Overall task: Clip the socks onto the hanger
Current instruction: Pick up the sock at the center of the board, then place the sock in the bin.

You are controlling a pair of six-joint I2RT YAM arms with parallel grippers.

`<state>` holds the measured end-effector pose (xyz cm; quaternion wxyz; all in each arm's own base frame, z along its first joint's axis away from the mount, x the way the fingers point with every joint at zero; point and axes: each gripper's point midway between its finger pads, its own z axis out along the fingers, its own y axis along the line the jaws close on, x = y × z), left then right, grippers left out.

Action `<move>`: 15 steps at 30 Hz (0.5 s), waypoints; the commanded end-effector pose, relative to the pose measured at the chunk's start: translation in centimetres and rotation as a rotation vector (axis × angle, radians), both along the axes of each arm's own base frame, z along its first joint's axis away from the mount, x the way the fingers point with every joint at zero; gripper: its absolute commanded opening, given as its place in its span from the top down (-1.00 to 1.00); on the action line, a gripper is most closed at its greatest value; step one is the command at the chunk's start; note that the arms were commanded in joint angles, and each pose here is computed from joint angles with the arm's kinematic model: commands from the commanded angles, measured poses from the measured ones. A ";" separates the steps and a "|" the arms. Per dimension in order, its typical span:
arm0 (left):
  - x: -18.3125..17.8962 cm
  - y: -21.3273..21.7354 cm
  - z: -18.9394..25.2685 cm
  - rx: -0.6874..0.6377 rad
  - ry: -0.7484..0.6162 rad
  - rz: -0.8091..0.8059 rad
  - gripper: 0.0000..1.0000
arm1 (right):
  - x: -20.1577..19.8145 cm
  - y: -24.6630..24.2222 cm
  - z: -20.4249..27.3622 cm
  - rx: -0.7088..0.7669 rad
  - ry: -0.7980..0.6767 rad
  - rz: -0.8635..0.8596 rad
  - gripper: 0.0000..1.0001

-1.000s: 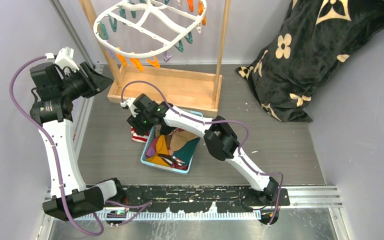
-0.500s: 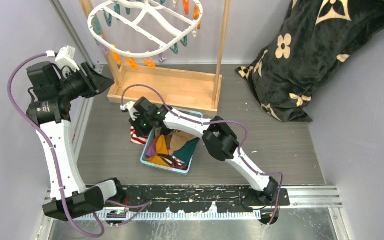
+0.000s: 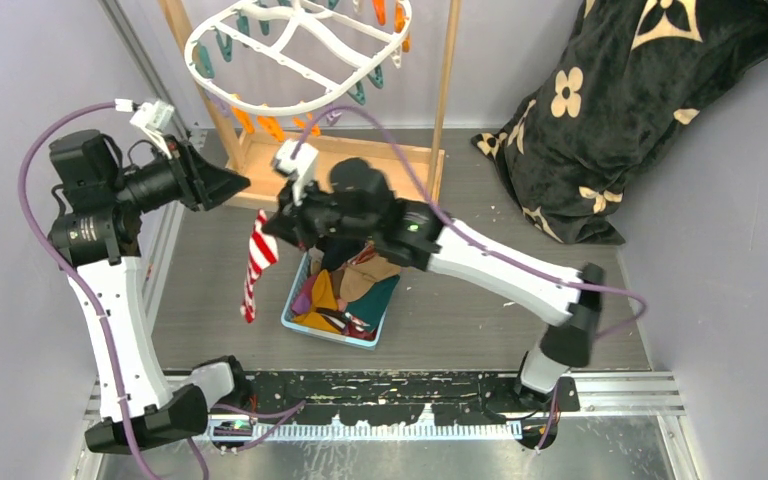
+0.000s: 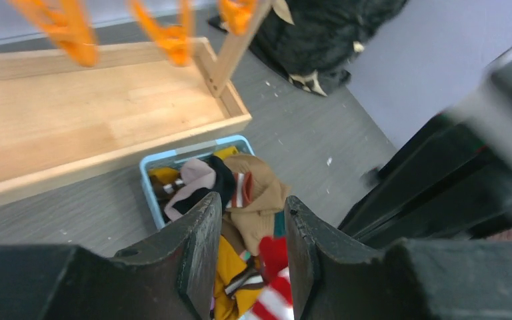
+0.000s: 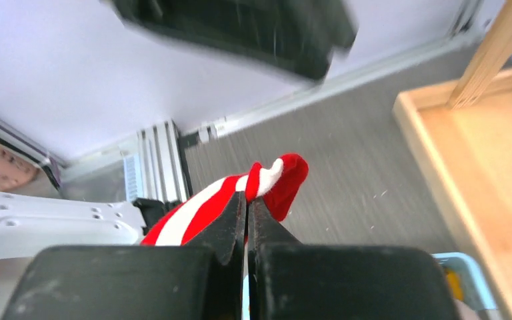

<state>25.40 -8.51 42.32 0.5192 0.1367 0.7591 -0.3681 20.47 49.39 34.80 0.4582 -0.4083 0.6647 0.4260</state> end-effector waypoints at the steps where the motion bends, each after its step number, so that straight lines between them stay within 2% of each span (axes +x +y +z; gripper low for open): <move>1: -3.3 -4.0 -0.4 0.050 -0.052 -0.202 0.19 | -0.3 -3.6 5.2 0.121 -0.042 -0.071 0.98; 4: -4.9 -6.7 -1.3 0.106 -0.047 -0.284 0.17 | -1.0 -5.7 5.8 0.123 -0.042 -0.093 0.98; 7: -5.1 -7.4 -1.7 0.113 -0.042 -0.299 0.18 | -1.1 -7.4 4.2 0.086 -0.026 -0.138 0.98; 12: -5.1 -7.4 -4.1 0.119 0.028 -0.305 0.27 | -1.1 -9.3 -1.6 -0.041 0.028 -0.188 0.98; 15: -5.3 -7.3 -5.0 0.144 0.021 -0.317 0.27 | -0.5 -10.5 -5.2 -0.125 0.039 -0.249 0.98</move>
